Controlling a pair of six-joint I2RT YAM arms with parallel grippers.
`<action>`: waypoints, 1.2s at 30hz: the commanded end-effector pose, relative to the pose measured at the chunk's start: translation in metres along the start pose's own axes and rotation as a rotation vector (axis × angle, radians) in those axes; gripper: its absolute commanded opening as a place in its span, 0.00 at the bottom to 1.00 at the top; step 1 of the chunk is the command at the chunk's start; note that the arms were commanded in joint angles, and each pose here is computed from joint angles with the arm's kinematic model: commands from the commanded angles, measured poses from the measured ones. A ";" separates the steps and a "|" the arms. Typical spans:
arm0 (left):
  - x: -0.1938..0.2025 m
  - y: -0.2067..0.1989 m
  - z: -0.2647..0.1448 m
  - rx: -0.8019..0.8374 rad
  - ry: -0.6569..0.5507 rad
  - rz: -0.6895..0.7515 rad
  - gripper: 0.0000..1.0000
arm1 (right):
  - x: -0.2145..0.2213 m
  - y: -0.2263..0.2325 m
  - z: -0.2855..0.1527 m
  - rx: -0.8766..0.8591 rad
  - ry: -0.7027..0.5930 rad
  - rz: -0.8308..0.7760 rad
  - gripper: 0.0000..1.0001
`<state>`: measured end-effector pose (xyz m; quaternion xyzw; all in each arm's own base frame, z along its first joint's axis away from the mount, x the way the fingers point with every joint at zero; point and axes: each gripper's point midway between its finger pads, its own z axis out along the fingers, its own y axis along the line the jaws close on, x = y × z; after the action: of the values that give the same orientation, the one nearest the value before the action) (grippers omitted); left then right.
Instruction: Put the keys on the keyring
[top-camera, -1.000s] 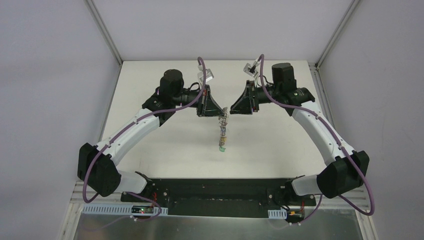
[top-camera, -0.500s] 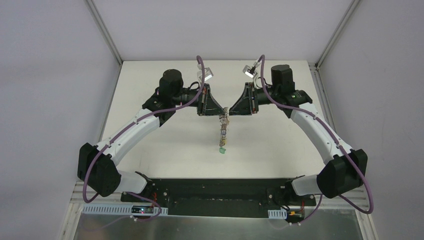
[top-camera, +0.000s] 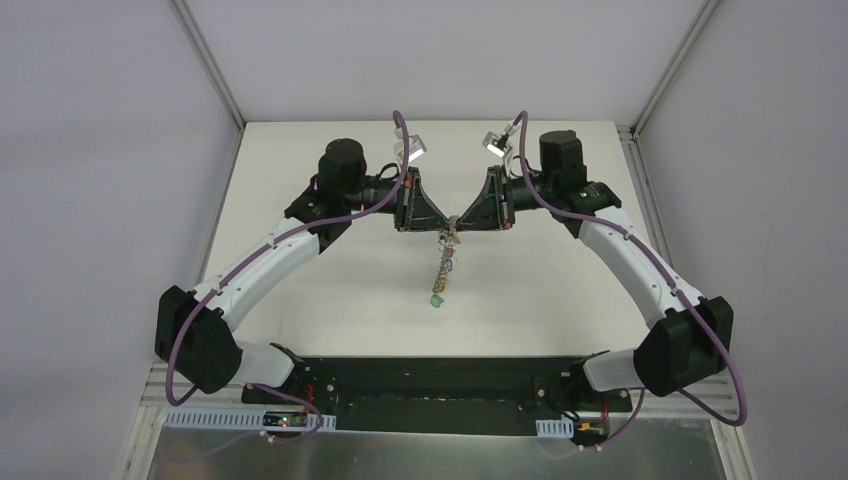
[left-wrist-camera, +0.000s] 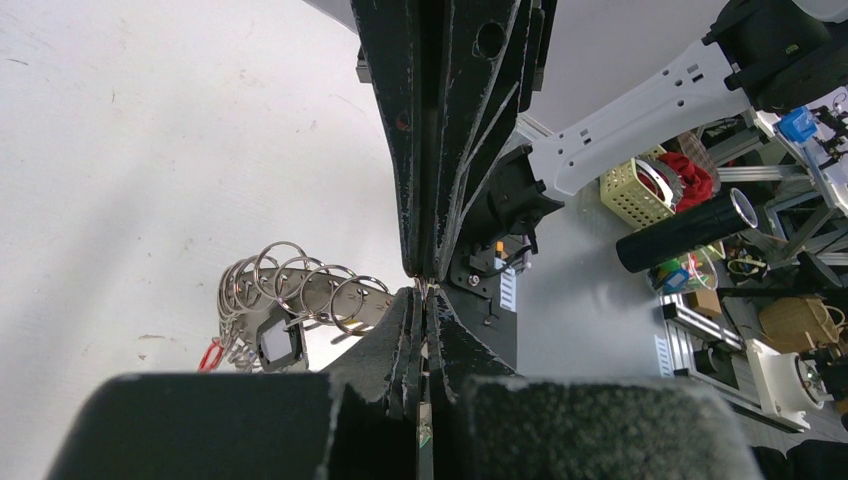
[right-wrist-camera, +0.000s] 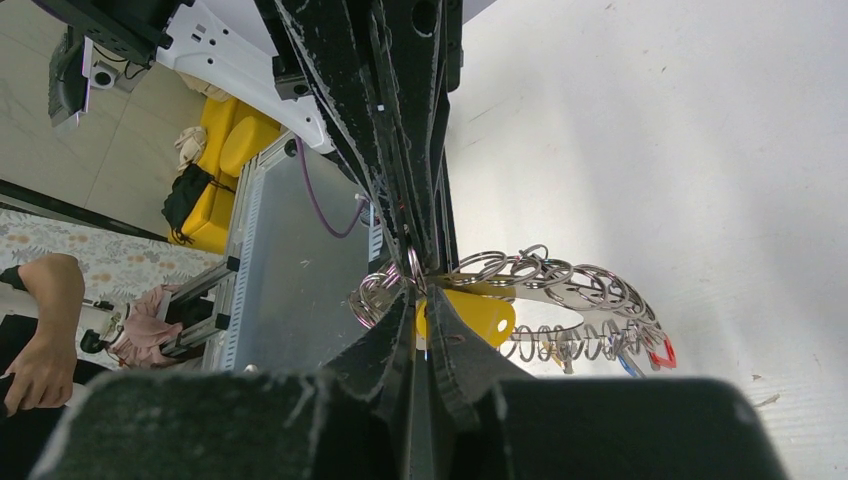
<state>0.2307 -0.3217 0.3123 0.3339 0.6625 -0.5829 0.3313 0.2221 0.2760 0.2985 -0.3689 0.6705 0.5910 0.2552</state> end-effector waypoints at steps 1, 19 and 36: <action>-0.025 -0.018 -0.006 0.042 -0.064 0.085 0.00 | 0.004 0.005 0.003 -0.041 0.008 -0.026 0.11; -0.025 -0.021 -0.007 0.060 -0.066 0.090 0.00 | 0.003 0.004 0.005 -0.034 0.018 -0.040 0.19; -0.036 -0.026 -0.012 0.085 -0.102 0.110 0.00 | 0.006 0.003 0.009 -0.039 0.029 -0.032 0.00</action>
<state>0.2335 -0.3186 0.3196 0.3292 0.6533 -0.5939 0.3349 0.2181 0.2793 0.2894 -0.3772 0.6697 0.5910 0.2450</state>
